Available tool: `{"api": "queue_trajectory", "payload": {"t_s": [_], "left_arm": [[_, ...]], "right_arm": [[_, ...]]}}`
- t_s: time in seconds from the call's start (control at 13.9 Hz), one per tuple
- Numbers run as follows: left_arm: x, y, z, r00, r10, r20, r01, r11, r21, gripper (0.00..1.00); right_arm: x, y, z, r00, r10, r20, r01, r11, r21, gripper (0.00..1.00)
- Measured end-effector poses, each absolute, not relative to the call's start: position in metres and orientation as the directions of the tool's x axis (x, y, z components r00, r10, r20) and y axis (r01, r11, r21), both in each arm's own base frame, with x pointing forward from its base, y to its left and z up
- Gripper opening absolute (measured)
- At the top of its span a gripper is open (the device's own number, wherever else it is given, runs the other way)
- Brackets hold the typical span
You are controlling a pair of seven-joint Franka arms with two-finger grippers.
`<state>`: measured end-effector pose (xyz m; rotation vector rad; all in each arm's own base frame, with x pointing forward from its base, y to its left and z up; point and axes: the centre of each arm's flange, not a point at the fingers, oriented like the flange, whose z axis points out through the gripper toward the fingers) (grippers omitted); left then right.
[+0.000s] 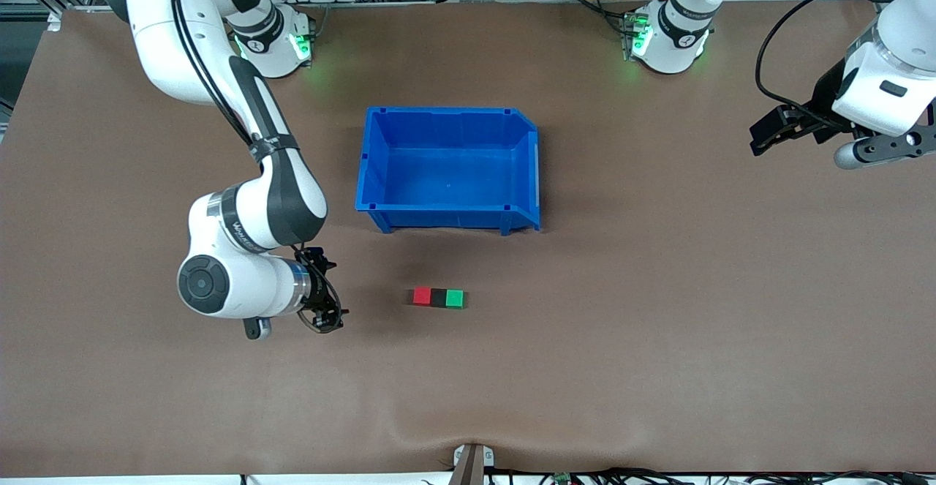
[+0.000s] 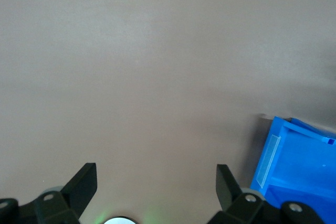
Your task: Attach green and red cubes to black cube
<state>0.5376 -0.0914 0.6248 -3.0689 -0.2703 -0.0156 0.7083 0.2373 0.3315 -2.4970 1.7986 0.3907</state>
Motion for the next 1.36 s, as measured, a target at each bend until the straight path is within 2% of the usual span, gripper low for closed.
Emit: {"api": "queue_trajectory", "payload": {"t_s": [0.57, 1.01, 1.36], "left_arm": [[0.538, -0.091, 0.625, 0.985, 0.174, 0.016, 0.175, -0.983, -0.059, 1.0], [0.538, -0.091, 0.625, 0.985, 0.174, 0.017, 0.175, -0.983, -0.059, 1.0], [0.538, -0.091, 0.625, 0.985, 0.174, 0.017, 0.175, -0.983, -0.059, 1.0]], "right_arm": [[0.713, 0.17, 0.368, 0.442, -0.859, -0.259, -0.871, -0.48, 0.106, 1.0], [0.711, 0.143, 0.407, 0.567, -0.799, -0.199, -0.804, -0.59, 0.08, 1.0], [0.712, 0.112, 0.424, 0.641, -0.74, -0.203, -0.748, -0.662, 0.05, 1.0]]}}
